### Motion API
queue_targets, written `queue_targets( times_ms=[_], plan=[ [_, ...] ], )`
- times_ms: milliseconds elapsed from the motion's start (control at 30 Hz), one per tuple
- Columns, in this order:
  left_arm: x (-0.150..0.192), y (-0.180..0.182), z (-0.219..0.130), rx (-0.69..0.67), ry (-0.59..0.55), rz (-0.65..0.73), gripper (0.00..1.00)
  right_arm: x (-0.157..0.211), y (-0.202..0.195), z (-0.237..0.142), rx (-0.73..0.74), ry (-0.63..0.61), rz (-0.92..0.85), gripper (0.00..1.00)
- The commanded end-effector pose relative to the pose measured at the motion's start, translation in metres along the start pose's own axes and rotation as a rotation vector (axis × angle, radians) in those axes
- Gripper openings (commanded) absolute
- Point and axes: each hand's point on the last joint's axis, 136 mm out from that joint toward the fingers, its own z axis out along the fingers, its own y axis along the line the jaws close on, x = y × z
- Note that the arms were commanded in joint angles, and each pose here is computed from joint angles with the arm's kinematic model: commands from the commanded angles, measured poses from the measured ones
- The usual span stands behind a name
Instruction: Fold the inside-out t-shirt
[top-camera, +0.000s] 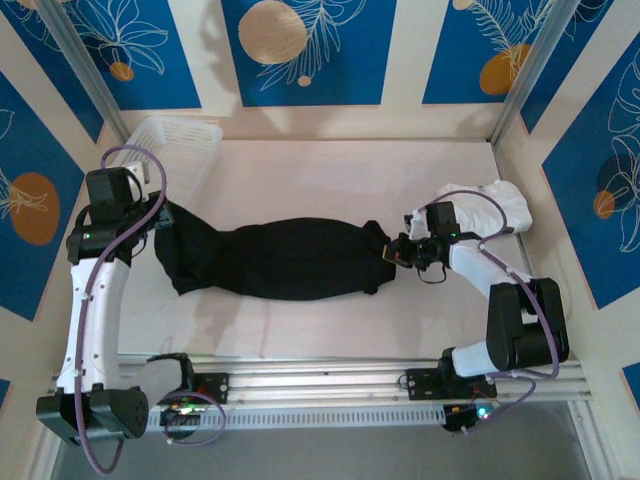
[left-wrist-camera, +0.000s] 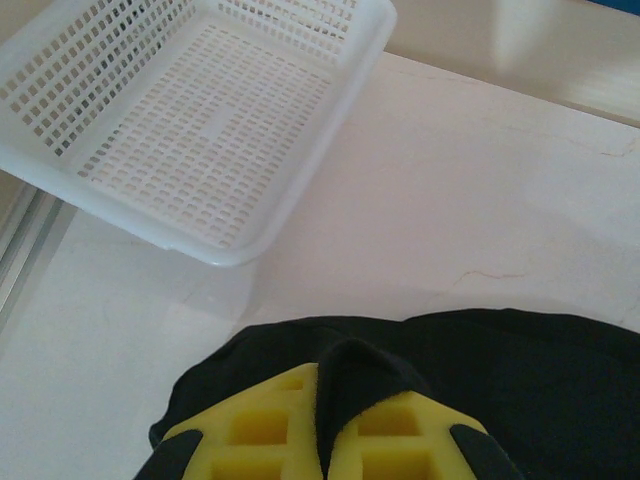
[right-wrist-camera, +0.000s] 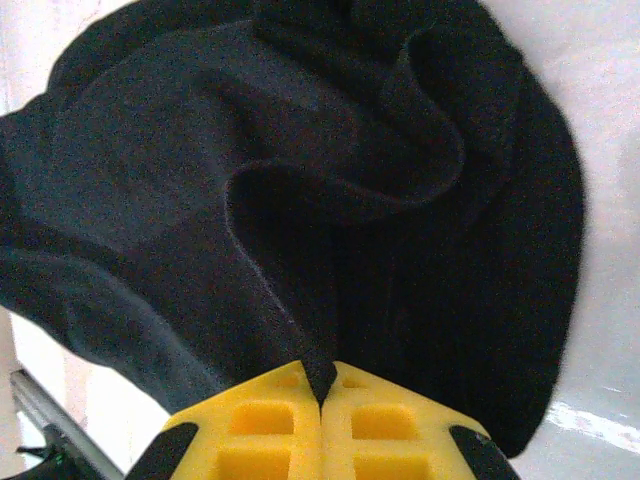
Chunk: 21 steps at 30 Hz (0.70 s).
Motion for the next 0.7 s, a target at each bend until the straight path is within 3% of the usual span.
queue_targets(
  times_ms=[0, 167, 300, 400, 567, 667],
  plan=[
    [-0.007, -0.004, -0.001, 0.029, -0.024, -0.021, 0.00, -0.021, 0.007, -0.022, 0.068, -0.096, -0.061, 0.03],
    [-0.024, -0.019, -0.017, 0.104, -0.062, -0.057, 0.00, -0.055, 0.048, -0.081, 0.072, -0.298, -0.182, 0.02],
    [-0.062, -0.037, -0.063, 0.177, -0.196, -0.090, 0.00, -0.078, 0.079, -0.159, 0.142, -0.494, -0.272, 0.02],
    [-0.099, -0.042, -0.128, 0.179, -0.378, -0.086, 0.00, -0.081, 0.109, -0.229, 0.155, -0.655, -0.334, 0.03],
    [-0.142, -0.039, -0.261, 0.117, -0.689, -0.070, 0.00, -0.054, 0.159, -0.349, 0.156, -0.948, -0.431, 0.04],
    [-0.154, -0.039, -0.312, 0.093, -0.791, -0.054, 0.00, -0.034, 0.183, -0.404, 0.150, -1.085, -0.485, 0.04]
  ],
)
